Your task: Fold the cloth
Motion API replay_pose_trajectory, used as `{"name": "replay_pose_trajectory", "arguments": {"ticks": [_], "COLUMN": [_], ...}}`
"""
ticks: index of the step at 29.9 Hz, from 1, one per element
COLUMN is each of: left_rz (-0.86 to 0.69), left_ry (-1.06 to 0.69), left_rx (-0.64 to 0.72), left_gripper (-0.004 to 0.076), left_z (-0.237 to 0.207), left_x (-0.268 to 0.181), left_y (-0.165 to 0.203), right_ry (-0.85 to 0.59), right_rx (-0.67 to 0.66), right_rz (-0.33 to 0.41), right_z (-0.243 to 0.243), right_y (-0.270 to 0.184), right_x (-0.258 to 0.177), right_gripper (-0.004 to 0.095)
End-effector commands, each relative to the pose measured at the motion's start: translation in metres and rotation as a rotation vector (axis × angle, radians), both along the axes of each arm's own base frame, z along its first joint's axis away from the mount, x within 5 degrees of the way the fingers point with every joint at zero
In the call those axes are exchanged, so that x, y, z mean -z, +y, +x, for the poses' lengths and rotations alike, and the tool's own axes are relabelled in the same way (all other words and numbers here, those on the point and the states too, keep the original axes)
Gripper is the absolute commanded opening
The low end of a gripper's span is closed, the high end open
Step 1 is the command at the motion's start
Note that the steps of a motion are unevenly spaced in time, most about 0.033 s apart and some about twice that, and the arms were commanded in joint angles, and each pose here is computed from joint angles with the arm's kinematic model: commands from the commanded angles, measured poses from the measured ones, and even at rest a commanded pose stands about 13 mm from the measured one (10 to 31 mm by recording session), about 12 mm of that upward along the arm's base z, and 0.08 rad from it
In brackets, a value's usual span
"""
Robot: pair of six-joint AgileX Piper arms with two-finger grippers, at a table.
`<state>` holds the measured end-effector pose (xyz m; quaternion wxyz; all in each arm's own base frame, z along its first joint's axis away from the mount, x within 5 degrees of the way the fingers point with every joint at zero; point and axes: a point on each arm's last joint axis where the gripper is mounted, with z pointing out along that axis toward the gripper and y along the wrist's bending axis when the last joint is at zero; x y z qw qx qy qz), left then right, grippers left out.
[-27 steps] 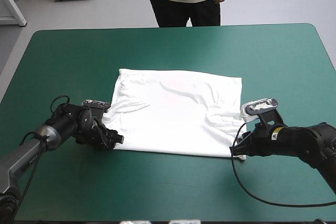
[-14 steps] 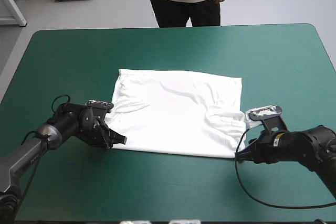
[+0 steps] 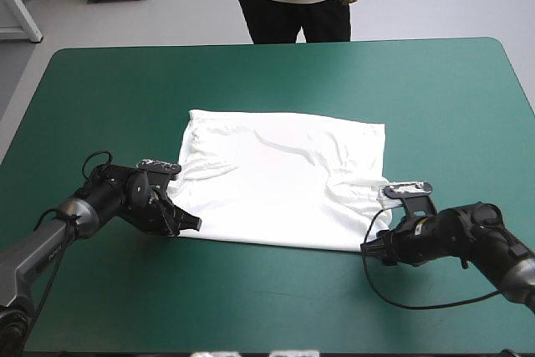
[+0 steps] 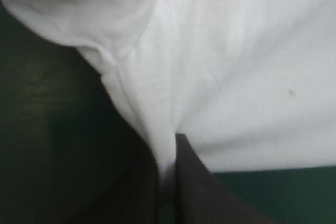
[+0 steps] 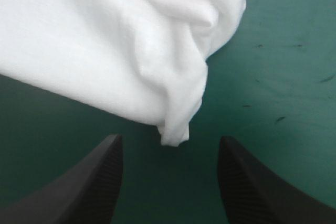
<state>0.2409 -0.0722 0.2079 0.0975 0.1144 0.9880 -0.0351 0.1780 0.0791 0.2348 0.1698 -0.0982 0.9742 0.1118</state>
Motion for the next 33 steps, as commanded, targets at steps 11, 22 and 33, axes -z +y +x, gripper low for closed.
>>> {"name": "replay_pose_trajectory", "arguments": {"ticks": [11,22,33], "left_rz": [0.045,0.036,0.031], "left_ry": [0.017,-0.043,-0.066], "left_rx": [0.028,0.034,0.040], "left_gripper": [-0.0009,-0.0009,-0.0009], "left_z": [-0.004,-0.004,-0.020], "left_x": [-0.004,-0.013,-0.035], "left_y": [0.004,0.005,0.009], "right_ry": [0.042,0.094,0.019], "right_rx": [-0.045,-0.130,-0.118], "right_rz": [0.019,-0.005,-0.042], "right_z": [0.025,0.017,-0.022], "right_y": [0.014,0.014,-0.007], "right_x": [0.024,0.024,-0.018], "right_gripper": [0.0341,-0.0016,-0.0017]}}
